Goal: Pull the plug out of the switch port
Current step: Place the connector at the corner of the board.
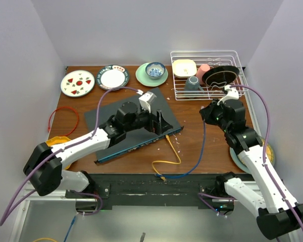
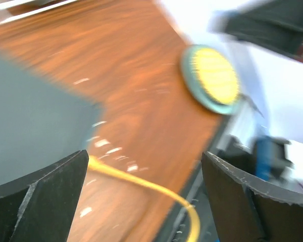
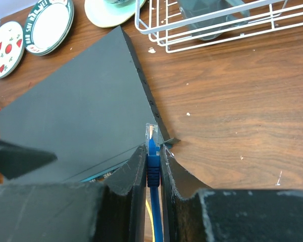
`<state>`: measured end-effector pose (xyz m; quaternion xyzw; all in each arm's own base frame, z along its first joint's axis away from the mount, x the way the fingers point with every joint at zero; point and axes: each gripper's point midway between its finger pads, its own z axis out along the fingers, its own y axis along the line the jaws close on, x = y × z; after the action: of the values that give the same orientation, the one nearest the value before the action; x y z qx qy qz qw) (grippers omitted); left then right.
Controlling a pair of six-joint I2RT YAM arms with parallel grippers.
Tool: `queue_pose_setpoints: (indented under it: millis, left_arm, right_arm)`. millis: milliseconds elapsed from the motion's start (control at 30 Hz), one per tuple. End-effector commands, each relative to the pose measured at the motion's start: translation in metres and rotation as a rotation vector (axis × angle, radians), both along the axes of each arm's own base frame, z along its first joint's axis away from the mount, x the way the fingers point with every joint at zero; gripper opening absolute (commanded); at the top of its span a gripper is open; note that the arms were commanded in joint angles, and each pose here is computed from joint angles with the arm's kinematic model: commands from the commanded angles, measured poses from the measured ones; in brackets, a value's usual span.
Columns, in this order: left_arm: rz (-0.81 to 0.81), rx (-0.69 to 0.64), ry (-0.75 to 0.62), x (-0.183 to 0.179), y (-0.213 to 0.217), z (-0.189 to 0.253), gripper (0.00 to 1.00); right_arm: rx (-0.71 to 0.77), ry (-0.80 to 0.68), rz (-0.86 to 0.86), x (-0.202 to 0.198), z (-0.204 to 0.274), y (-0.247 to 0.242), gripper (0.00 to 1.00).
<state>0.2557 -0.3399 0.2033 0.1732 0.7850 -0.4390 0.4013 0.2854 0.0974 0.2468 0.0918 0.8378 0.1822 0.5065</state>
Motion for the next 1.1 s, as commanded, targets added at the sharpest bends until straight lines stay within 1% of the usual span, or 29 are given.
queue_pose_setpoints:
  millis: [0,33,67,100,167,200,233,367,467,633,800,933,1067]
  left_arm:
    - [-0.27,-0.205,-0.227,-0.044,-0.037,0.064,1.0]
    - [-0.317,-0.206,-0.244,-0.051,-0.043,0.061,1.0]
    - [-0.342,-0.225,-0.279,-0.055,-0.049,0.066,1.0]
    - [-0.397,-0.229,-0.296,-0.072,-0.06,0.066,1.0]
    - [-0.392,-0.182,-0.342,-0.074,-0.076,0.055,1.0]
    - [-0.396,-0.167,-0.358,-0.085,-0.087,0.051,1.0]
    - [-0.398,-0.141,-0.376,-0.086,-0.092,0.041,1.0]
    - [-0.432,-0.203,-0.439,-0.109,-0.099,0.031,1.0]
    - [-0.436,-0.195,-0.444,-0.115,-0.106,0.02,1.0]
    - [-0.439,-0.181,-0.428,-0.111,-0.122,0.009,1.0]
    - [-0.499,-0.15,-0.396,-0.118,-0.144,-0.011,0.99]
    - [-0.526,-0.179,-0.38,-0.126,-0.147,-0.013,0.97]
    - [-0.56,-0.23,-0.385,-0.14,-0.145,-0.003,0.97]
  right_arm:
    - [0.026,-0.022,0.023,0.001,0.005,0.005,0.0]
    - [0.028,-0.021,0.024,0.0,0.005,0.005,0.0]
    - [0.029,-0.023,0.025,0.0,0.005,0.006,0.0]
    - [0.029,-0.023,0.027,0.0,0.005,0.006,0.0]
    - [0.035,-0.022,0.036,-0.001,0.005,0.008,0.0]
    - [0.038,-0.025,0.04,0.0,0.006,0.009,0.0]
    - [0.041,-0.022,0.04,-0.001,0.005,0.009,0.0]
    - [0.072,-0.021,0.06,0.0,0.003,0.016,0.0]
    - [0.092,-0.014,0.083,0.001,0.0,0.021,0.01]
    - [0.098,-0.011,0.093,0.001,-0.002,0.024,0.01]
    - [0.094,-0.013,0.09,-0.001,0.001,0.022,0.01]
    - [0.086,-0.018,0.084,-0.004,0.001,0.02,0.01]
    - [0.088,-0.014,0.086,-0.004,-0.001,0.02,0.01]
